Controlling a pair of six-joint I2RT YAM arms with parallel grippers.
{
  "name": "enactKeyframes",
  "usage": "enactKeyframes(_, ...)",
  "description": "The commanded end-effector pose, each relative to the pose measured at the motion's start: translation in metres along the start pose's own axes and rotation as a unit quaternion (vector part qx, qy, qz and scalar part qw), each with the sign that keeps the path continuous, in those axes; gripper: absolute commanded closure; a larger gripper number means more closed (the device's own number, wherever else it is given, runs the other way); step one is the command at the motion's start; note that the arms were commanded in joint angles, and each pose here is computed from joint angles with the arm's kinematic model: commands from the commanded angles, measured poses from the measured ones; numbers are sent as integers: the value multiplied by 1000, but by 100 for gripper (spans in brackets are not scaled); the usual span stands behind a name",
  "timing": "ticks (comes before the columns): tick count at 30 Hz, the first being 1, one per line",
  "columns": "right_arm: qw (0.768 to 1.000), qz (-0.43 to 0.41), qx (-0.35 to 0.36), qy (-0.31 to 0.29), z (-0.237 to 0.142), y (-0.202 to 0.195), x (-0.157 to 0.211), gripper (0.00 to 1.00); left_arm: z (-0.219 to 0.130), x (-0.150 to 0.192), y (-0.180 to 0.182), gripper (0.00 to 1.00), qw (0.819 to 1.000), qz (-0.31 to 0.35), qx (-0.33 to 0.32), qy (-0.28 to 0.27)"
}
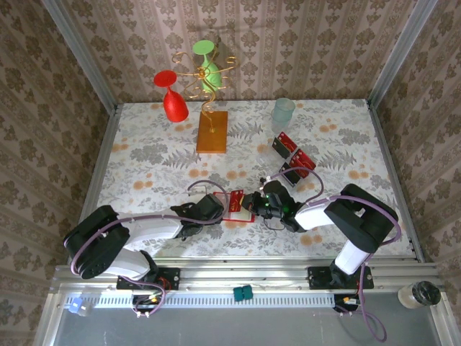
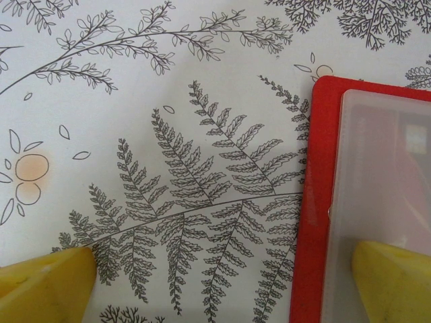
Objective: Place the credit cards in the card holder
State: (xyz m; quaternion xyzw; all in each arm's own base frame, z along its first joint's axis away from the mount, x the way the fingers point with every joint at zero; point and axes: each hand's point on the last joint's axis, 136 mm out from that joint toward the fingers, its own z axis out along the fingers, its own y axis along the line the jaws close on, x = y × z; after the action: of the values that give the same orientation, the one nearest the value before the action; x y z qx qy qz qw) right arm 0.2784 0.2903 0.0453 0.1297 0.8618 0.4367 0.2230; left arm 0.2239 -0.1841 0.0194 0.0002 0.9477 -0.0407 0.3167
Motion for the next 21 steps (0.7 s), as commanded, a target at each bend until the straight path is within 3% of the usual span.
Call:
enactKeyframes(1, 1000, -3, -2, -12, 4, 3, -3, 100, 2, 24, 24, 2, 998, 25, -38, 32)
enactKeyframes(21, 1000, -13, 23, 10, -3, -15, 21, 100, 3, 25, 24, 2, 998, 25, -38, 32)
